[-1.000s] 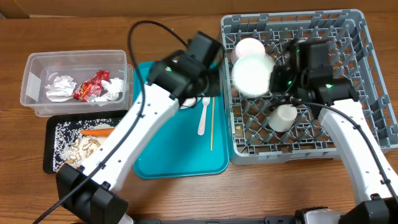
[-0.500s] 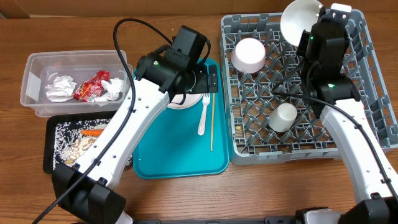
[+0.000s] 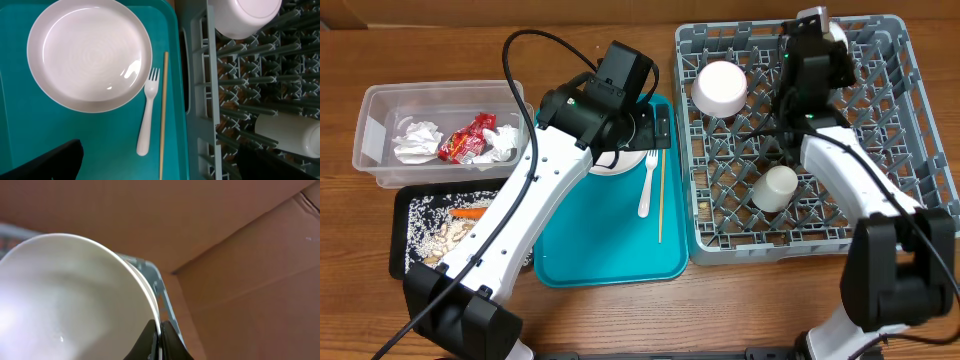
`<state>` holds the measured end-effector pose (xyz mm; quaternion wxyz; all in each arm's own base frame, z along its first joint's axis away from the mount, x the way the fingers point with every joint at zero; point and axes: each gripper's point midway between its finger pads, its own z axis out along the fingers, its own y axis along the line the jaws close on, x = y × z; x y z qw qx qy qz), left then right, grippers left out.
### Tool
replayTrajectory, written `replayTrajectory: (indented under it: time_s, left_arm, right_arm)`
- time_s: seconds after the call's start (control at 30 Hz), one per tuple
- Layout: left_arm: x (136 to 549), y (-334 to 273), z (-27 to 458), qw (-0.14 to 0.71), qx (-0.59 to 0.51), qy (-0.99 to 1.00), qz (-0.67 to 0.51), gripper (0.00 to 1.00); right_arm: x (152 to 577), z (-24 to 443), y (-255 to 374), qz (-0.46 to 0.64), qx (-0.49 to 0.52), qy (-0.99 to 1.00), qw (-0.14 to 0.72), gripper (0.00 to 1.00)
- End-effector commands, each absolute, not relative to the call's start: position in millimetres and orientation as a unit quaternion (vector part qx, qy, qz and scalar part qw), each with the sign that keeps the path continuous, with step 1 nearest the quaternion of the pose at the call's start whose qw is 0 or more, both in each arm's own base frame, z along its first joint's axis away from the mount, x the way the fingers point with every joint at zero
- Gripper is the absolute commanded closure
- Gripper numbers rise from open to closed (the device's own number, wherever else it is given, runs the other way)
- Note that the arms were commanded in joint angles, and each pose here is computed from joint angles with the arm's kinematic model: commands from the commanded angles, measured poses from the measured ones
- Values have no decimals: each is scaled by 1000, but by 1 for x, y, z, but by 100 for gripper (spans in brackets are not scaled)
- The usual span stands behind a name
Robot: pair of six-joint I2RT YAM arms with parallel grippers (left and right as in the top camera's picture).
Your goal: Sort waste into correct bins and load items into the dishwasher
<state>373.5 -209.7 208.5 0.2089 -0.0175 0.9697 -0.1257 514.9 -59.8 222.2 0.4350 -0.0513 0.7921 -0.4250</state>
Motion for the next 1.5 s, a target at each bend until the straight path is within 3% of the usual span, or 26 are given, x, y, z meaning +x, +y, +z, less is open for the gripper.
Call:
replayTrajectory:
  time_s: [0.0, 0.23, 0.93, 1.13, 1.47]
  left_arm:
    - [376, -210, 222, 227, -8, 965, -128, 0]
    - [376, -210, 221, 227, -8, 965, -128, 0]
    - [376, -210, 221, 227, -8, 965, -128, 0]
    - [376, -210, 221, 227, -8, 965, -128, 0]
    - [376, -210, 221, 227, -9, 965, -128, 0]
  right_arm:
    - [512, 217, -71, -465, -67, 788, 398, 96]
    - [512, 202, -92, -495, -109, 789, 347, 96]
    - [513, 175, -99, -473, -139, 809, 320, 96]
    - [517, 183, -111, -533, -137, 779, 300, 96]
    - [516, 179, -110, -529, -136, 783, 298, 96]
